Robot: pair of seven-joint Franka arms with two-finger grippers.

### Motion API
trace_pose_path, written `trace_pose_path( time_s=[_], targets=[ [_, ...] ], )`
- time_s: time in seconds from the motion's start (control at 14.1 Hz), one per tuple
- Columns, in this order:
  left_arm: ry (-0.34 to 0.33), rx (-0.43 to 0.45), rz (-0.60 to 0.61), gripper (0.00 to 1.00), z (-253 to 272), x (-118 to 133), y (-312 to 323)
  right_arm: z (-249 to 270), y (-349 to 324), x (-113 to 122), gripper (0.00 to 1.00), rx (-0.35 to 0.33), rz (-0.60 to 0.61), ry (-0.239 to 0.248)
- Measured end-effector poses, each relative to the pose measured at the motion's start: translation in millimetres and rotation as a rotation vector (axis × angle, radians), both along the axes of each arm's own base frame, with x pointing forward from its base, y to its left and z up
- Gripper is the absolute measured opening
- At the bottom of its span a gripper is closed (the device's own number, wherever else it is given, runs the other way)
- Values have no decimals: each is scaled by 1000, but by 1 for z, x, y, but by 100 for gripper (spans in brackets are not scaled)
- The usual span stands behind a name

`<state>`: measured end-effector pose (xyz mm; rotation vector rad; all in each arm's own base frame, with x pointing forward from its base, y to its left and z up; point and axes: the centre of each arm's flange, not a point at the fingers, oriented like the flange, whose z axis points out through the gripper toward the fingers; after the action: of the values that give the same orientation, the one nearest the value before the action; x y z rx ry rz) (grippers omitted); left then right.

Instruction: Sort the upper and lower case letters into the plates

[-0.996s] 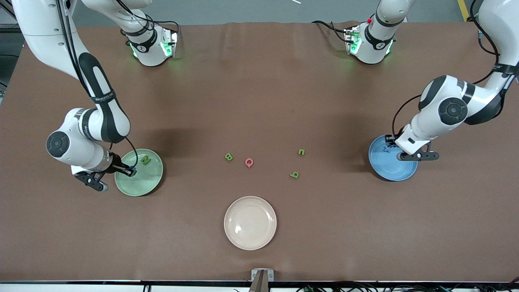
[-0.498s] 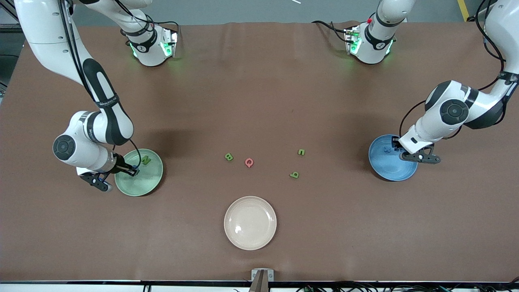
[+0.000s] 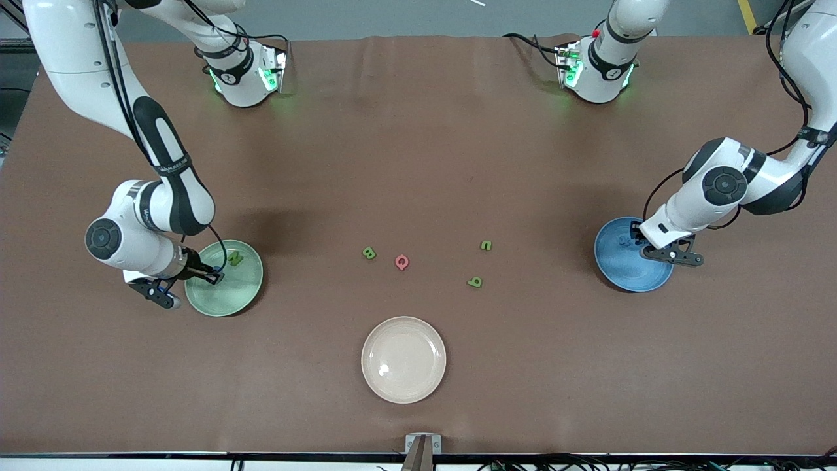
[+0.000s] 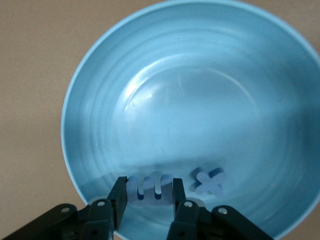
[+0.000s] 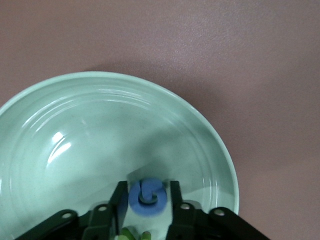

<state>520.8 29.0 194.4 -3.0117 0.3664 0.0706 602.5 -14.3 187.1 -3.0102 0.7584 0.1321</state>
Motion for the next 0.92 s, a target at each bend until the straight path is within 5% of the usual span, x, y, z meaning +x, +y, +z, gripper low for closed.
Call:
trace_pose_path(
  time_s=[0.36, 0.92],
  targets=[
    [-3, -18, -3, 41, -5, 0, -2, 12, 14, 11, 96, 7, -8, -15],
    [-10, -27, -2, 41, -12, -1, 2, 24, 202, -12, 100, -17, -233, 16]
  ],
)
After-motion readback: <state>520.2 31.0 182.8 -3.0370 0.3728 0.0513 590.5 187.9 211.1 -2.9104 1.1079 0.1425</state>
